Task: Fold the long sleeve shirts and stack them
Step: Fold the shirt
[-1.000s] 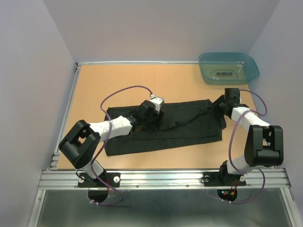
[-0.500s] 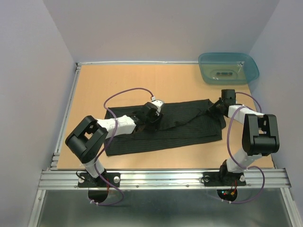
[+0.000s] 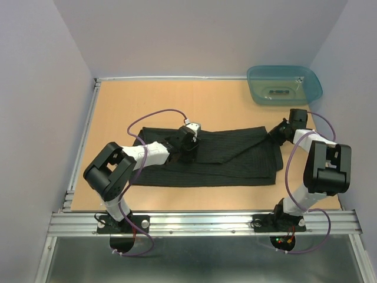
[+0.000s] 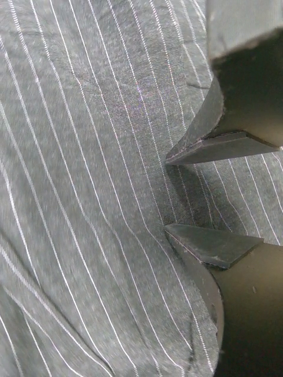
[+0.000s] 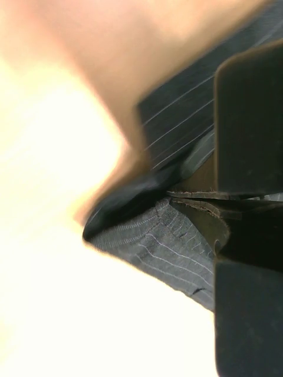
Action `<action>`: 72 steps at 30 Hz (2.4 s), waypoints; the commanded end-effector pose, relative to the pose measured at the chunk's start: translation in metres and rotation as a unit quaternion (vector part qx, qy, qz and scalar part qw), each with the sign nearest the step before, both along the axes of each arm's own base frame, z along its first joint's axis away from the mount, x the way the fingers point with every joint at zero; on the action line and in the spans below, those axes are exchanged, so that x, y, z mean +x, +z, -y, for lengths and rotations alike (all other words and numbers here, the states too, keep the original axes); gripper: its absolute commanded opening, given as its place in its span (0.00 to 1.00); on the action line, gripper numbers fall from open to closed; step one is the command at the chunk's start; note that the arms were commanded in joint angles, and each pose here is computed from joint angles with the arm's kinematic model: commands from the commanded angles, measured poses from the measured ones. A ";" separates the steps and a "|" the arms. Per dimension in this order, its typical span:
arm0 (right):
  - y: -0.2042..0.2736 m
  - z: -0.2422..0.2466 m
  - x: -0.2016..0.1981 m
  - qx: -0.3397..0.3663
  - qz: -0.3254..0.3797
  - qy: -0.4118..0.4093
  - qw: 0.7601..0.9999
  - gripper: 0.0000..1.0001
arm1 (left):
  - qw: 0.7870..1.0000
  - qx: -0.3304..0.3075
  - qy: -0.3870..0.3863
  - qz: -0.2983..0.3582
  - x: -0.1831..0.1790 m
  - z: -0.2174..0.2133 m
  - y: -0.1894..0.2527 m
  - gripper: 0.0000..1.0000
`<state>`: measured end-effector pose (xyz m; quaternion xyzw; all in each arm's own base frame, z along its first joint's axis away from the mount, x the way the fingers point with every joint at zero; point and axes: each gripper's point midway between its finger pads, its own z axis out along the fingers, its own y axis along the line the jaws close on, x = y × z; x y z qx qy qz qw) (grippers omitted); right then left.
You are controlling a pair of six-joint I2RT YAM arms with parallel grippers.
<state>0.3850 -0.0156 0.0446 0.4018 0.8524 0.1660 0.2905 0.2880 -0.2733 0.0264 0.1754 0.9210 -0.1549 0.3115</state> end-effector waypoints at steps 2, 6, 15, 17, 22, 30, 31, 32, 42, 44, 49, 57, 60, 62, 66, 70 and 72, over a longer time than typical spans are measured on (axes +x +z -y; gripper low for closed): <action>0.036 0.025 0.025 -0.035 0.047 0.019 0.998 0.01 | 0.997 0.048 0.031 -0.048 -0.017 -0.033 -0.026 0.57; 0.035 0.021 0.014 -0.034 0.036 0.029 0.998 0.01 | 0.998 0.038 0.025 -0.048 -0.016 -0.028 -0.020 0.57; 0.032 -0.001 -0.031 -0.004 0.018 0.054 0.998 0.01 | 0.999 0.009 0.028 -0.034 -0.011 -0.020 0.002 0.57; 0.031 -0.004 -0.038 0.003 0.010 0.058 0.998 0.01 | 0.999 0.002 0.026 -0.029 -0.010 -0.017 0.009 0.57; 0.012 -0.007 -0.056 0.009 -0.025 0.056 0.998 0.03 | 0.999 -0.028 0.021 0.002 -0.005 -0.012 0.046 0.57; -0.004 -0.019 -0.083 0.036 -0.050 0.054 0.997 0.05 | 0.994 -0.097 -0.016 0.052 -0.011 -0.001 0.111 0.62; 0.000 -0.021 -0.083 0.039 -0.044 0.056 0.997 0.06 | 0.994 -0.099 -0.015 0.053 -0.011 -0.001 0.112 0.62; 0.002 -0.022 -0.083 0.042 -0.041 0.055 0.997 0.06 | 0.993 -0.098 -0.007 0.058 -0.009 -0.003 0.113 0.63; 0.025 -0.017 -0.093 0.023 -0.033 0.039 0.998 0.08 | 0.979 -0.074 0.187 0.019 0.022 -0.075 0.087 0.70; 0.025 -0.017 -0.094 0.019 -0.032 0.042 0.998 0.09 | 0.969 -0.075 0.234 0.001 0.023 -0.099 0.074 0.74; 0.018 -0.021 -0.096 0.031 -0.046 0.048 0.997 0.09 | 0.937 -0.104 0.332 -0.005 0.027 -0.140 0.063 0.80; 0.013 -0.019 -0.095 0.025 -0.051 0.056 0.997 0.09 | 0.903 -0.122 0.411 0.005 0.036 -0.171 0.046 0.81; 0.010 -0.020 -0.097 0.026 -0.055 0.059 0.996 0.09 | 0.907 -0.107 0.408 -0.003 0.039 -0.173 0.034 0.80; 0.008 -0.020 -0.098 0.026 -0.057 0.060 0.996 0.09 | 0.909 -0.105 0.403 -0.009 0.043 -0.172 0.025 0.77; 0.007 -0.021 -0.098 0.027 -0.056 0.062 0.996 0.09 | 0.910 -0.101 0.401 -0.016 0.046 -0.171 0.015 0.73; 0.007 -0.019 -0.097 0.023 -0.056 0.062 0.996 0.09 | 0.909 -0.090 0.405 -0.034 0.039 -0.173 0.001 0.72; 0.006 -0.020 -0.097 0.024 -0.057 0.061 0.996 0.09 | 0.909 -0.088 0.405 -0.042 0.036 -0.172 -0.003 0.71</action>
